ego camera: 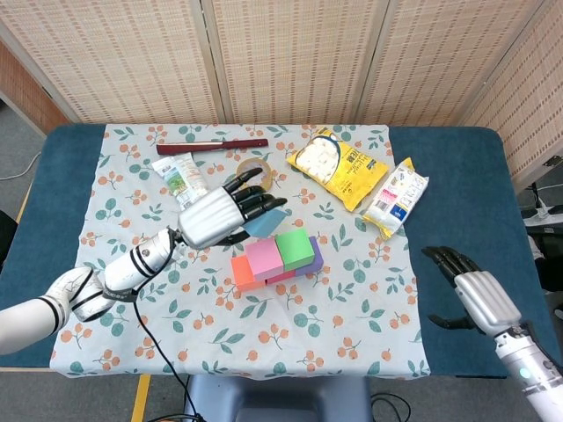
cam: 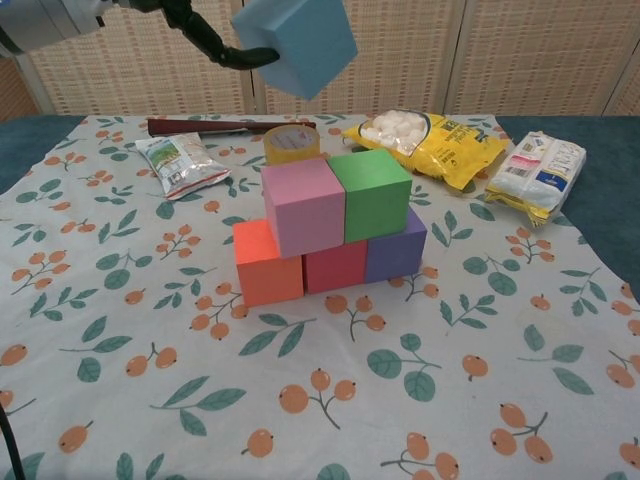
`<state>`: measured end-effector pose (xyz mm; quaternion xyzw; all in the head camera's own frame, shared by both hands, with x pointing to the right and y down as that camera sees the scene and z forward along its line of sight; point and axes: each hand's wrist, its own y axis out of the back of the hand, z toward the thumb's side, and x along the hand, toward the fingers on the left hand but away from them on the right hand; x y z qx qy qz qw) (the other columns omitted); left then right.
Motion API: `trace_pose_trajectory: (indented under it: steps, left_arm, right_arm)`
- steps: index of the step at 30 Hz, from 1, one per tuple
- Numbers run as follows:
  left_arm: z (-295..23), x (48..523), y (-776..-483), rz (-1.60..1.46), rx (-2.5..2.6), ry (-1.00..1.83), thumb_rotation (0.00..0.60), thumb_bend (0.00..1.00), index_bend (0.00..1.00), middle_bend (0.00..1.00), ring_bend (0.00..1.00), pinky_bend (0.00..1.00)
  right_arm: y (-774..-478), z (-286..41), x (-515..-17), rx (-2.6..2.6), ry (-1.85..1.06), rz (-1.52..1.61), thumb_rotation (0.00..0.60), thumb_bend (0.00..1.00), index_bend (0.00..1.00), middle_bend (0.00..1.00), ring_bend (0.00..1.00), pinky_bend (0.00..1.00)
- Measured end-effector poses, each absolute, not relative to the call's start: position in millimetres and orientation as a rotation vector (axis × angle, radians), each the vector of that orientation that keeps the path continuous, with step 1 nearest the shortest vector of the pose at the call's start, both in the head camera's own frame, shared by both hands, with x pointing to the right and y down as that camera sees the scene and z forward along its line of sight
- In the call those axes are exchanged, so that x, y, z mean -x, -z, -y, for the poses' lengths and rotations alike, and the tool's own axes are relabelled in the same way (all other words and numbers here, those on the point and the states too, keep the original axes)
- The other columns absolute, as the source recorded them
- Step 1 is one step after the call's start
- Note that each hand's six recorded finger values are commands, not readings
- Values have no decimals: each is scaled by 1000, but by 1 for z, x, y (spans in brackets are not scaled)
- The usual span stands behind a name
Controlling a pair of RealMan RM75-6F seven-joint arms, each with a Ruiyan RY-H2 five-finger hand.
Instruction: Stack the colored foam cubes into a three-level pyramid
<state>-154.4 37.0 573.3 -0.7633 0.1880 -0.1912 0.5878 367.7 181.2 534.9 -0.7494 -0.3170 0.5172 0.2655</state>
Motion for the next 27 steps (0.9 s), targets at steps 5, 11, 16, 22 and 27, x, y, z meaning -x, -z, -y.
trace_pose_trajectory:
  steps: [5,11,16,22,27]
  left_arm:
    - [-53,135,-558,-378,1735,394,600,487,72,660,235,71]
    - [-59,123,-568,-333,1730,412,600,488,60,654,234,71]
    - [-59,119,-580,-286,1681,448,600,488,60,651,237,72]
    - [-63,120,-584,-259,1662,447,600,488,52,634,237,72]
    - [-77,116,-583,-211,1649,395,600,487,45,633,240,73]
  right_arm:
    - [-525,-182,-367,2076,-1363,876,600,55,0,46,0,122]
    - [-504,-171,-364,2135,-1280,932,600,55,0,46,0,122]
    - [-479,-146,-363,2186,-1193,1008,600,55,0,46,0,121]
    - [-454,-121,-359,2215,-1172,997,600,56,0,46,0,121]
    - [-456,-119,-356,2258,-1167,1008,600,55,0,46,0,120]
